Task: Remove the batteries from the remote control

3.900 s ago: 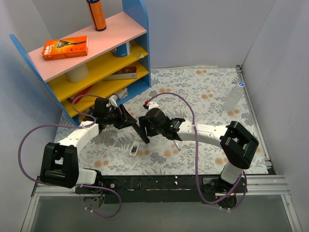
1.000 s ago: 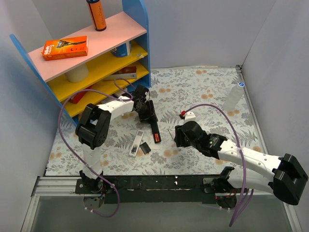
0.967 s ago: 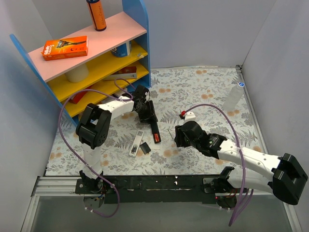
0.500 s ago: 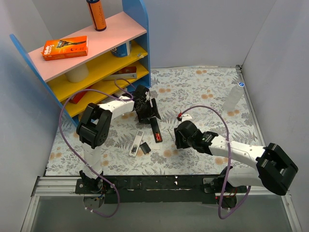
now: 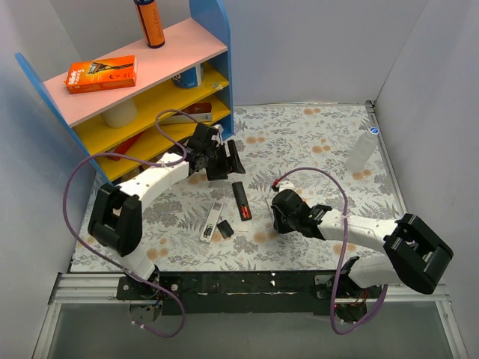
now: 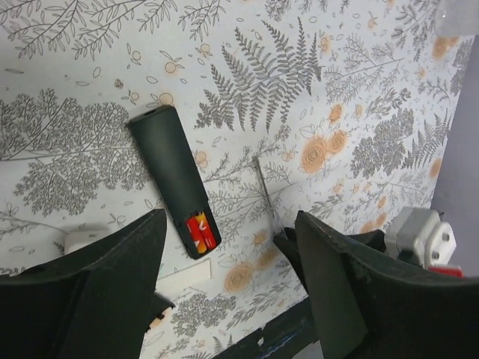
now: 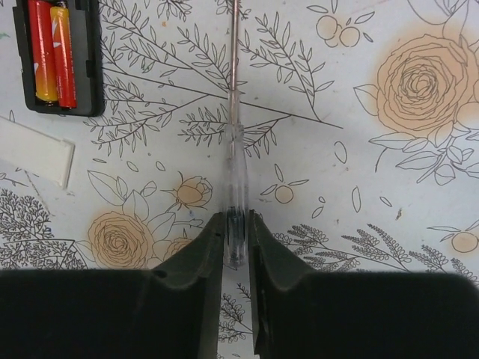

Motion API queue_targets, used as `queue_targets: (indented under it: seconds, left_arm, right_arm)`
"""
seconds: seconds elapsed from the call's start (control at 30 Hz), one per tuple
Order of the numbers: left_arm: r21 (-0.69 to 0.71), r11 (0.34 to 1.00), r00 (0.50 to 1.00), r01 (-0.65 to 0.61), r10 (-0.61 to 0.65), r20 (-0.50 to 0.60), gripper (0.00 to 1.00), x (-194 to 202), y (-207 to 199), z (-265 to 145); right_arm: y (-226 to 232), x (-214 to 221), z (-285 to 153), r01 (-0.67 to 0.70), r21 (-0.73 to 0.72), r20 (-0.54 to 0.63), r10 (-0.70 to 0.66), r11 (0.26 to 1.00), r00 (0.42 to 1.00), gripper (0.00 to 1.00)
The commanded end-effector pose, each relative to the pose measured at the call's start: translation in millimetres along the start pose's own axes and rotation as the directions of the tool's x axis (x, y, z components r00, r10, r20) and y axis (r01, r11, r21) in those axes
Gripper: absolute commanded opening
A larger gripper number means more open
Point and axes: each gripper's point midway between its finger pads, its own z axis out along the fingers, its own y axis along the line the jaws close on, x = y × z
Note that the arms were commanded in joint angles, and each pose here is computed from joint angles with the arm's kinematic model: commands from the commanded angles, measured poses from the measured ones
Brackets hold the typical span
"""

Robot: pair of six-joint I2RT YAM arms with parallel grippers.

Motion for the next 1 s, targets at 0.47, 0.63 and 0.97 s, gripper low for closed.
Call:
queue_targets:
  seconds: [0.47, 0.63, 0.97]
  left_arm:
    - [0.447, 0.888, 0.994, -0.104, 0.103, 0.026, 0.63, 57.7, -50.3, -79.0]
    - [0.515, 0.856, 0.998, -0.035, 0.06, -0.031, 0.59, 74.0, -51.3, -77.2]
    - [0.491, 0.87, 0.997, 0.049, -0.014, -0.074, 0.56, 82.5, -44.4, -71.1]
  right_arm:
    - [64.7, -78.5, -74.8, 0.182, -0.313, 0.246, -0.106, 0.932, 0.963, 0.01]
    - [98.7, -98.5, -106.3, 0.197, -0.477, 0.316, -0.042, 0.857, 0.948, 0.01]
    - [114.7, -107.1, -112.0, 0.184, -0.533, 0.298, -0.02, 0.826, 0.954, 0.01]
